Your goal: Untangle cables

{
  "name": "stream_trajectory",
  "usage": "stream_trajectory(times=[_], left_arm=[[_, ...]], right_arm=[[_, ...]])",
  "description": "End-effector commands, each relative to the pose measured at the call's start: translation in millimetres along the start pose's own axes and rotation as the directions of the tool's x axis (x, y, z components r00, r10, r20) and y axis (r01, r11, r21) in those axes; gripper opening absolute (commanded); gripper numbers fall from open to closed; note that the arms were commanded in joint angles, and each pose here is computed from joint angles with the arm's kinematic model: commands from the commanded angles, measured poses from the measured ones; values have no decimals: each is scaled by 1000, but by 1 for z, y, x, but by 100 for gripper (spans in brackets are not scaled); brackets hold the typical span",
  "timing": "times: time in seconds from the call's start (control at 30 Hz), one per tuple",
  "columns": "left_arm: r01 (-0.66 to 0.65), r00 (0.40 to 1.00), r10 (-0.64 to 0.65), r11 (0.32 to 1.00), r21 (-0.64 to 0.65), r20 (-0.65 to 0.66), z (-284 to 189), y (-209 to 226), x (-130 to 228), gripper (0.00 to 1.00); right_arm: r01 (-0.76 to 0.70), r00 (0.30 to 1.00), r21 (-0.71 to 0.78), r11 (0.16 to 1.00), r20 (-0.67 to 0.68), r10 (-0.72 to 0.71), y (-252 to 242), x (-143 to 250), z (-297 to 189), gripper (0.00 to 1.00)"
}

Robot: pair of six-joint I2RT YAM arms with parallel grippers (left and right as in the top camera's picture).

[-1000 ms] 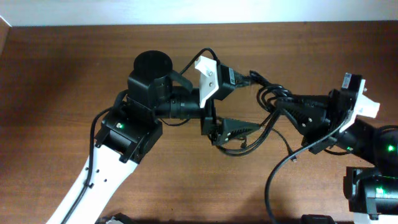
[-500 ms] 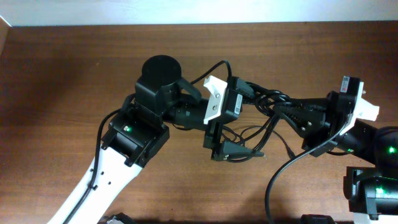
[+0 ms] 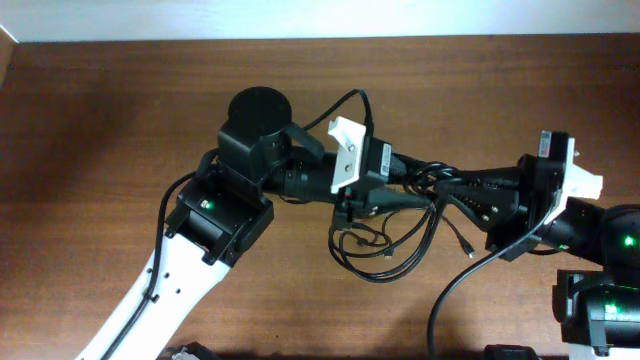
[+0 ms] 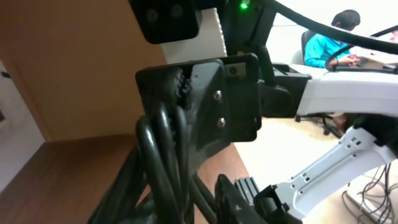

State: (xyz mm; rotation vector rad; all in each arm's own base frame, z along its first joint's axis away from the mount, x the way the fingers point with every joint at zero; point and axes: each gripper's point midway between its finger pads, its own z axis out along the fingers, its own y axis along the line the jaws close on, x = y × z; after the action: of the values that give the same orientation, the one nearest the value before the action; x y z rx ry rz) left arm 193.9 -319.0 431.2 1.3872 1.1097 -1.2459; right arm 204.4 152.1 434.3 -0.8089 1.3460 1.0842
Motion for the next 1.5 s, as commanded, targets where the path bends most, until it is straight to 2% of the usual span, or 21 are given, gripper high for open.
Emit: stream_trajectory(times=[0.0, 0.07, 0.17, 0.2, 0.23, 0.27, 0.37, 0.43, 0.53, 0.57, 0.6, 0.67, 0.73, 0.83, 0.87, 0.93, 1.0, 1.03, 1.1, 1.23, 1.47], left_arm=[[-9, 1000, 9, 1000, 1, 2, 1, -1, -1, 5], [-9, 1000, 9, 1000, -1, 1, 1, 0, -1, 0], [-9, 1000, 9, 1000, -1, 2, 1, 0, -1, 0], [-9, 1000, 9, 1000, -9, 0, 1, 1, -1, 0], [-8, 1000, 8, 1000, -29, -4, 1, 5, 0, 0], [23, 1000, -23, 997, -73, -9, 1, 12, 1, 0], [186, 982, -191, 957, -222, -1, -6, 38, 8, 0], [252, 966, -257, 929, -273, 16, -15, 50, 11, 0], [319, 944, -330, 890, -327, 21, -29, 62, 21, 0], [327, 940, -339, 886, -329, 20, -30, 62, 22, 0], [329, 940, -342, 885, -329, 19, -31, 62, 23, 0], [333, 936, -351, 870, -363, 20, -34, 68, 26, 0], [364, 918, -395, 826, -431, 19, -49, 80, 38, 0], [378, 905, -426, 816, -437, -12, -49, 81, 53, 0], [401, 890, -456, 810, -428, -28, -47, 80, 62, 0], [479, 854, -517, 828, -293, -64, -30, 69, 76, 0], [530, 818, -563, 817, -227, -116, -4, 62, 97, 0], [542, 809, -572, 815, -205, -137, 6, 57, 103, 0], [525, 820, -546, 837, -155, -172, 24, 43, 105, 0], [506, 848, -506, 861, -43, -159, 29, 30, 90, 0], [497, 855, -492, 868, -13, -165, 36, 22, 87, 0]], right_arm=[[15, 1000, 0, 1000, 7, -15, 3, -7, -1, 4], [15, 1000, 0, 1000, 7, -15, 3, -6, -1, 4], [15, 1000, 1, 1000, 7, -15, 3, -7, -1, 4], [15, 1000, 1, 1000, 7, -15, 3, -7, -1, 12], [15, 1000, 2, 1000, 8, -15, 3, -7, -1, 41], [16, 1000, 7, 1000, 10, -16, 2, -7, -1, 58], [13, 999, 73, 997, 42, -16, -9, -13, -1, 79], [10, 998, 106, 994, 57, -17, -15, -15, -2, 84], [-89, 994, 227, 970, 80, 72, -48, -8, -4, 84], [-221, 975, 378, 899, 100, 197, -84, 12, -12, 78], [-265, 964, 441, 858, 108, 243, -97, 22, -17, 77], [-280, 956, 537, 796, 79, 282, -108, 43, -27, 73], [-228, 954, 661, 715, 5, 299, -110, 70, -48, 73], [-258, 931, 655, 711, -28, 364, -74, 86, -57, 72], [-220, 928, 664, 715, -83, 362, -60, 98, -63, 72], [-145, 931, 666, 732, -159, 330, -45, 109, -71, 72], [-127, 933, 662, 739, -174, 316, -44, 110, -71, 71], [-125, 934, 662, 739, -173, 313, -45, 109, -71, 67], [-111, 943, 658, 744, -167, 288, -46, 103, -69, 61], [-116, 941, 658, 744, -167, 294, -49, 104, -68, 47], [-113, 944, 654, 748, -163, 285, -50, 102, -67, 47]])
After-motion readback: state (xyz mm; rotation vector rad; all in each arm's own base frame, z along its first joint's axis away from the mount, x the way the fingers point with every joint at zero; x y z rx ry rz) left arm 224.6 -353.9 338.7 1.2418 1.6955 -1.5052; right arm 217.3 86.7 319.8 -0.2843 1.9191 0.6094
